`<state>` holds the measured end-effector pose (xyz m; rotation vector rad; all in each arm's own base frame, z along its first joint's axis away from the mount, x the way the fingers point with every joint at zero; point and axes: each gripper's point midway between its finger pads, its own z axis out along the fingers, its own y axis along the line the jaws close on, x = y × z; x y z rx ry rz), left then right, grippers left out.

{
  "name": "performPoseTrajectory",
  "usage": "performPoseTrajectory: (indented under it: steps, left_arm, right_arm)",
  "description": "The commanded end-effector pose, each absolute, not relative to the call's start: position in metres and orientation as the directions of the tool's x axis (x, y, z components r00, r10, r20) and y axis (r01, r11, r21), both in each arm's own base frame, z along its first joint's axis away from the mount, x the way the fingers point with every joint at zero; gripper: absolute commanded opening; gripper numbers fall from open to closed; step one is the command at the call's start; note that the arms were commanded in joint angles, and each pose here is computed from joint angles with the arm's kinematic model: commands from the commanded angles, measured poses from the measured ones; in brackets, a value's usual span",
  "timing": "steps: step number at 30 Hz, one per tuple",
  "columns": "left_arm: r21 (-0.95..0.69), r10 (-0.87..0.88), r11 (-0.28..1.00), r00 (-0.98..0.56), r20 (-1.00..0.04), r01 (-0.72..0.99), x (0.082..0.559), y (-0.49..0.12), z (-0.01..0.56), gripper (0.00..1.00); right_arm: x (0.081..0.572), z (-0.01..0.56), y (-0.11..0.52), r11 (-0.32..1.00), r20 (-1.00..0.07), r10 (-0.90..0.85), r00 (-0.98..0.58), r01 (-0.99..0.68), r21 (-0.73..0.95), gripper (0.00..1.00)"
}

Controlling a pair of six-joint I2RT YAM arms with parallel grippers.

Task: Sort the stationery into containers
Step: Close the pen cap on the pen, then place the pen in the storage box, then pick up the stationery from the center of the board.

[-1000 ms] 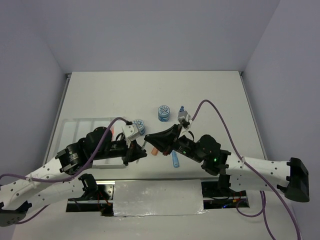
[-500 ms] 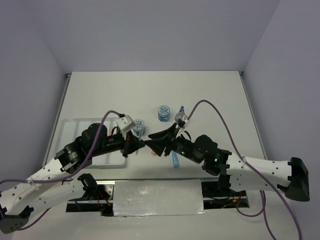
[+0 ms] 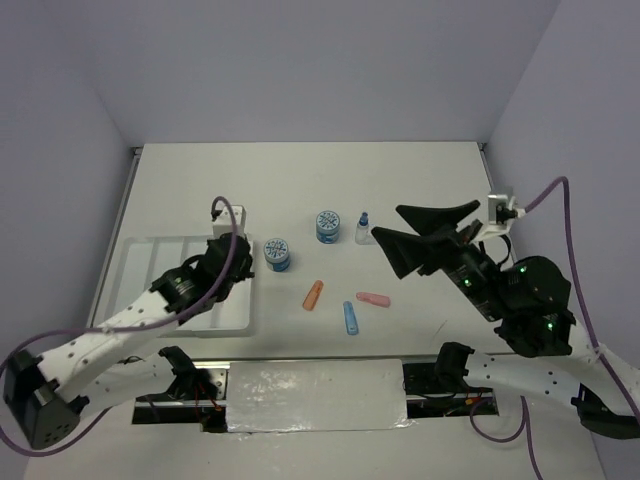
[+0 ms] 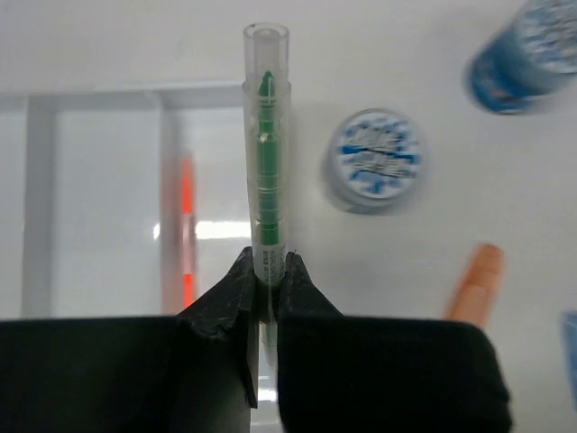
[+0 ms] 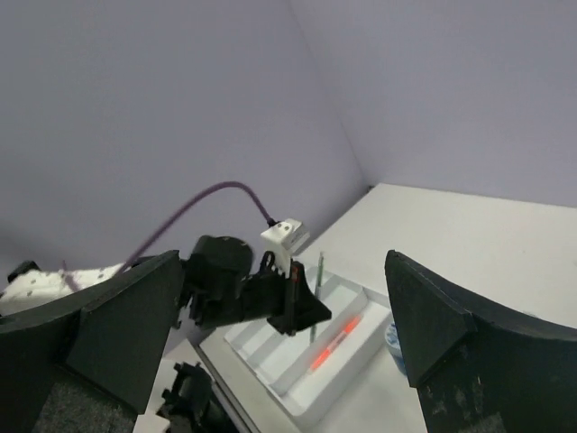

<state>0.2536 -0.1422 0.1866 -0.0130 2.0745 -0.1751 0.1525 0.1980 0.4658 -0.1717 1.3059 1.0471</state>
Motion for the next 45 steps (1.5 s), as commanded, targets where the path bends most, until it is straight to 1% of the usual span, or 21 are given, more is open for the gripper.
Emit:
performPoseTrajectory:
  steps: [1,5,7,11,16,18,20,21,22,24,25,28,30,31,33,34,37,38,40,41,45]
  left_arm:
    - [0.028,-0.108,0.975,-0.584,-0.805,-0.219,0.260,-0.080,0.134,0.00]
    - [-0.048,-0.157,0.981,-0.629,-0.761,-0.187,0.264,-0.081,0.105,0.00]
    - [-0.048,-0.167,0.979,-0.650,-0.742,-0.198,0.263,-0.077,0.099,0.01]
    - [-0.056,-0.165,0.983,-0.696,-0.699,-0.177,0.263,-0.080,0.087,0.13]
    - [-0.064,-0.152,0.987,-0.733,-0.663,-0.147,0.259,-0.086,0.072,0.25]
    - [-0.051,-0.151,0.987,-0.745,-0.650,-0.155,0.258,-0.085,0.066,0.28]
    - [-0.052,-0.147,0.987,-0.752,-0.642,-0.149,0.259,-0.087,0.064,0.34]
    - [-0.053,-0.147,0.988,-0.758,-0.635,-0.147,0.260,-0.089,0.063,0.38]
    - [-0.051,-0.145,0.988,-0.760,-0.633,-0.145,0.260,-0.090,0.064,0.49]
    - [-0.042,-0.146,0.987,-0.763,-0.630,-0.154,0.262,-0.089,0.069,0.60]
    - [-0.039,-0.148,0.986,-0.760,-0.633,-0.160,0.263,-0.088,0.073,0.70]
    - [-0.027,-0.153,0.983,-0.740,-0.655,-0.180,0.268,-0.084,0.096,0.81]
    - [-0.041,-0.165,0.981,-0.699,-0.696,-0.191,0.275,-0.083,0.123,0.84]
    - [-0.039,-0.162,0.981,-0.696,-0.700,-0.189,0.274,-0.081,0.129,0.89]
    - [-0.054,-0.164,0.982,-0.668,-0.726,-0.183,0.281,-0.083,0.150,0.91]
    - [-0.059,-0.163,0.982,-0.656,-0.737,-0.178,0.285,-0.085,0.161,0.99]
    - [-0.126,-0.158,0.987,-0.642,-0.750,-0.096,0.296,-0.106,0.172,0.99]
    - [-0.176,-0.158,0.984,-0.639,-0.753,-0.035,0.301,-0.122,0.178,0.99]
    - [-0.174,-0.127,0.985,-0.646,-0.753,0.008,0.311,-0.138,0.181,0.99]
    - [-0.171,-0.103,0.984,-0.627,-0.772,0.049,0.317,-0.150,0.192,0.99]
    - [-0.137,-0.013,0.981,-0.651,-0.759,0.140,0.339,-0.187,0.180,0.99]
  right_arm:
    - [0.160,0.411,0.189,0.649,-0.892,0.432,-0.133,-0.641,0.410,1.00]
    - [0.155,0.382,0.182,0.659,-0.901,0.401,-0.167,-0.630,0.410,1.00]
    - [0.151,0.377,0.178,0.657,-0.905,0.389,-0.172,-0.637,0.403,1.00]
    - [0.145,0.375,0.173,0.648,-0.907,0.386,-0.168,-0.650,0.397,1.00]
    - [0.144,0.372,0.172,0.644,-0.908,0.387,-0.159,-0.658,0.390,1.00]
    - [0.144,0.370,0.172,0.648,-0.911,0.379,-0.160,-0.657,0.385,1.00]
    - [0.144,0.369,0.173,0.648,-0.914,0.374,-0.159,-0.660,0.380,1.00]
    - [0.144,0.370,0.173,0.646,-0.913,0.377,-0.156,-0.662,0.380,1.00]
    - [0.144,0.371,0.173,0.646,-0.915,0.373,-0.152,-0.665,0.374,1.00]
    - [0.145,0.370,0.172,0.655,-0.919,0.367,-0.146,-0.661,0.366,1.00]
    - [0.145,0.372,0.171,0.657,-0.919,0.369,-0.142,-0.659,0.366,1.00]
    - [0.146,0.376,0.168,0.664,-0.921,0.367,-0.128,-0.657,0.356,1.00]
    - [0.146,0.380,0.165,0.670,-0.921,0.372,-0.114,-0.654,0.351,1.00]
    - [0.147,0.382,0.164,0.672,-0.920,0.377,-0.109,-0.652,0.352,1.00]
    - [0.148,0.382,0.163,0.679,-0.922,0.374,-0.103,-0.647,0.348,1.00]
    - [0.148,0.382,0.165,0.679,-0.923,0.371,-0.105,-0.647,0.347,1.00]
    - [0.154,0.380,0.164,0.698,-0.921,0.372,-0.115,-0.619,0.359,1.00]
    - [0.158,0.375,0.165,0.714,-0.923,0.362,-0.128,-0.599,0.363,1.00]
    - [0.163,0.369,0.162,0.742,-0.920,0.360,-0.156,-0.549,0.384,1.00]
    - [0.164,0.366,0.162,0.748,-0.920,0.353,-0.167,-0.540,0.386,1.00]
    - [0.161,0.356,0.163,0.751,-0.925,0.322,-0.201,-0.541,0.378,1.00]
